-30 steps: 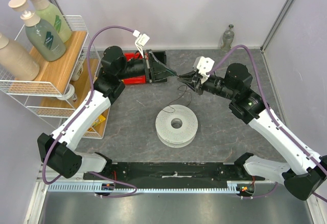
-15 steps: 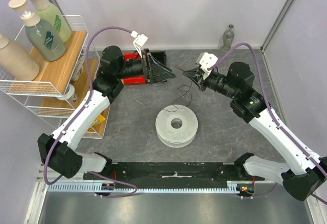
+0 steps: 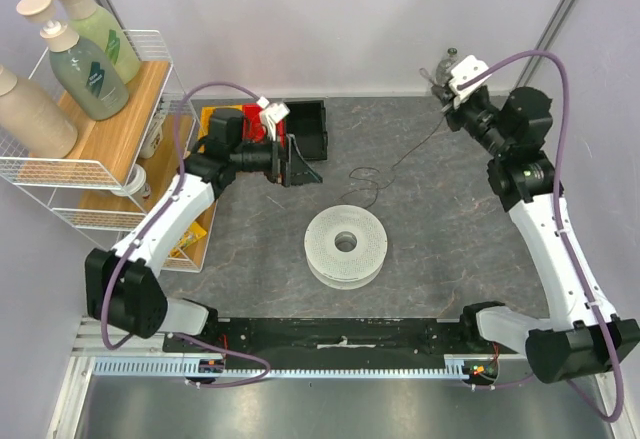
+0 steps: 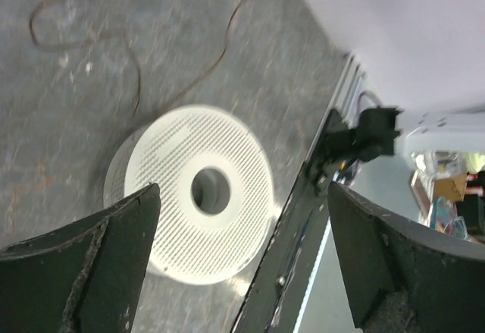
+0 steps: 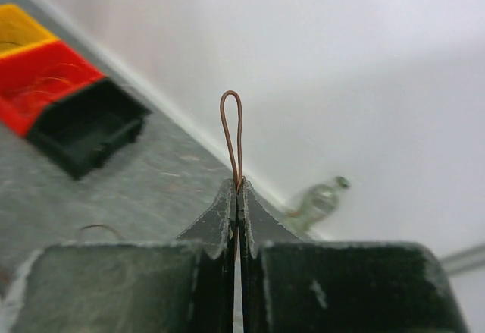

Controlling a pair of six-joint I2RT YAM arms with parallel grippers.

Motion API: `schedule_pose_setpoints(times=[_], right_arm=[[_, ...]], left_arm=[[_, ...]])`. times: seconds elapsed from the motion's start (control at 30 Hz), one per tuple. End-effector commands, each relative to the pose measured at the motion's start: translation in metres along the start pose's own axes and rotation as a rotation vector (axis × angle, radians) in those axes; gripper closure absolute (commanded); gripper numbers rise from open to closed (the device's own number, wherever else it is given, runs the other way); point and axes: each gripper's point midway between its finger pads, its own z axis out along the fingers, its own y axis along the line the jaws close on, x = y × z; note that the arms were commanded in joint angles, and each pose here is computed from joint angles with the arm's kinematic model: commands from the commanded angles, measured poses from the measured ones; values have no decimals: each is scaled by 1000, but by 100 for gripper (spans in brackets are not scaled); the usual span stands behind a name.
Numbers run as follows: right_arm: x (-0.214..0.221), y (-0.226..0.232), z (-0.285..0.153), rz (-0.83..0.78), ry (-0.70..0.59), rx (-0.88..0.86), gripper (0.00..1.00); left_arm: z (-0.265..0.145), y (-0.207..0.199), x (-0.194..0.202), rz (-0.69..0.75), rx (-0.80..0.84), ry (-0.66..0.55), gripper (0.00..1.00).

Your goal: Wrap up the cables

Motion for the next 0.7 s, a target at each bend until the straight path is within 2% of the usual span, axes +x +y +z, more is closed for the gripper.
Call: schedule_pose_setpoints(times=[0.0, 0.27, 0.47, 0.57, 0.67], right_arm=[[-12, -53, -3, -118, -23, 120, 100], [22, -86, -15, -152, 58, 148, 100], [53, -20, -24, 74, 64, -106, 100], [62, 0, -29, 157, 77, -165, 100], [72, 6, -30, 236, 113, -162, 100]], left_arm=[[19, 32, 57, 49, -50, 184, 3], [40, 72, 99, 5, -133, 301, 2], [52, 93, 126, -29, -131, 329, 1], [55, 96, 134, -38, -117, 351, 2], [58, 98, 145, -89, -94, 377, 9]])
